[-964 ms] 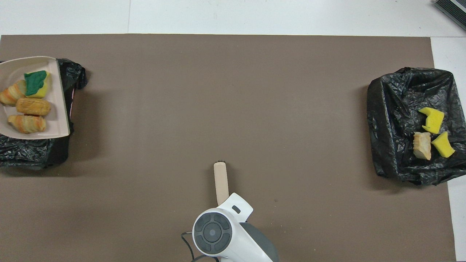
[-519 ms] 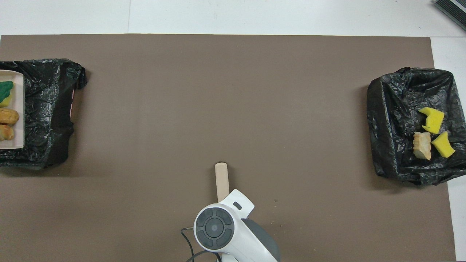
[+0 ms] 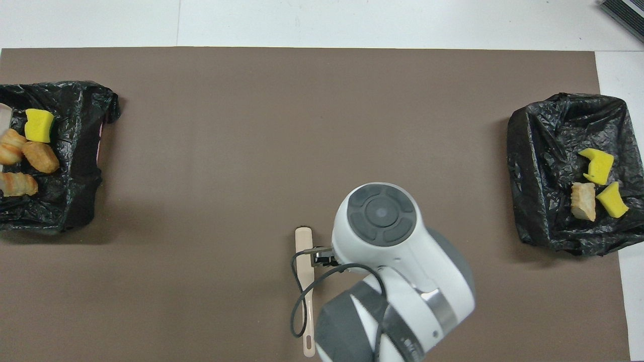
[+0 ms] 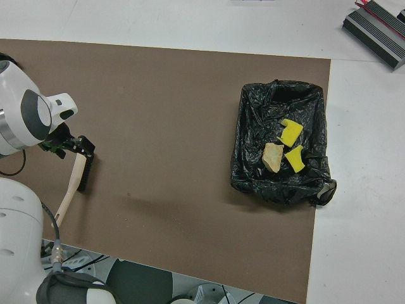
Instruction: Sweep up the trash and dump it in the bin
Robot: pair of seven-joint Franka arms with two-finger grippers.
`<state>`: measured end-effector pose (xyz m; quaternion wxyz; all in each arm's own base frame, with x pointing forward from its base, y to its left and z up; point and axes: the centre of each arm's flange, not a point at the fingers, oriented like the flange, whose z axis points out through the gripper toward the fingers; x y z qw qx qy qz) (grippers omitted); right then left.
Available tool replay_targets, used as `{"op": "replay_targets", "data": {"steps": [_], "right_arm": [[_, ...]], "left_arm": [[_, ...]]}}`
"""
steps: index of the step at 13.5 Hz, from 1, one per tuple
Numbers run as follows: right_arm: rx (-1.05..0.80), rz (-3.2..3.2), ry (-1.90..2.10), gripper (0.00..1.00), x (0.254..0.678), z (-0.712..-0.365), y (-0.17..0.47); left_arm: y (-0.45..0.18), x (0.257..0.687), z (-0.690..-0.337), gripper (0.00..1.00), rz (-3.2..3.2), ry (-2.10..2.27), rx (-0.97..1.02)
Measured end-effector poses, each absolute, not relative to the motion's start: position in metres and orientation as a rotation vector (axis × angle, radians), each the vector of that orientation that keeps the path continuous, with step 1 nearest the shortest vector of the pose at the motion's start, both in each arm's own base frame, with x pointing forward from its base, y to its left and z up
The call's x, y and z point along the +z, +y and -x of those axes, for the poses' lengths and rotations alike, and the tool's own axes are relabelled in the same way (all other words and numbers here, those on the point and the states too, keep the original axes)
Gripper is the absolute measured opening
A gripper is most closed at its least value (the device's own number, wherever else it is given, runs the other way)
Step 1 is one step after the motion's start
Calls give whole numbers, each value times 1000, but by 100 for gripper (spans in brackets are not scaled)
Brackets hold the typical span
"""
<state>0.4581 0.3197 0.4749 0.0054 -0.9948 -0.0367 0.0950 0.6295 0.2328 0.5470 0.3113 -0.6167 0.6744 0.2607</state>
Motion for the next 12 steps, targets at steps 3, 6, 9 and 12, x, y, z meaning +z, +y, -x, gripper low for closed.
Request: {"op": "replay_targets", "data": {"steps": [3, 6, 9, 12], "right_arm": [[233, 3122, -205, 100, 515, -494, 272], [179, 3154, -317, 100, 539, -527, 206], [144, 3192, -431, 100, 555, -548, 137], [117, 3176, -516, 100, 572, -556, 59]], "left_arm": [[229, 566, -628, 33, 1571, 1712, 753], [222, 591, -623, 33, 1554, 1677, 737], [207, 594, -618, 33, 1699, 1695, 591], [188, 564, -620, 33, 1884, 1787, 414]]}}
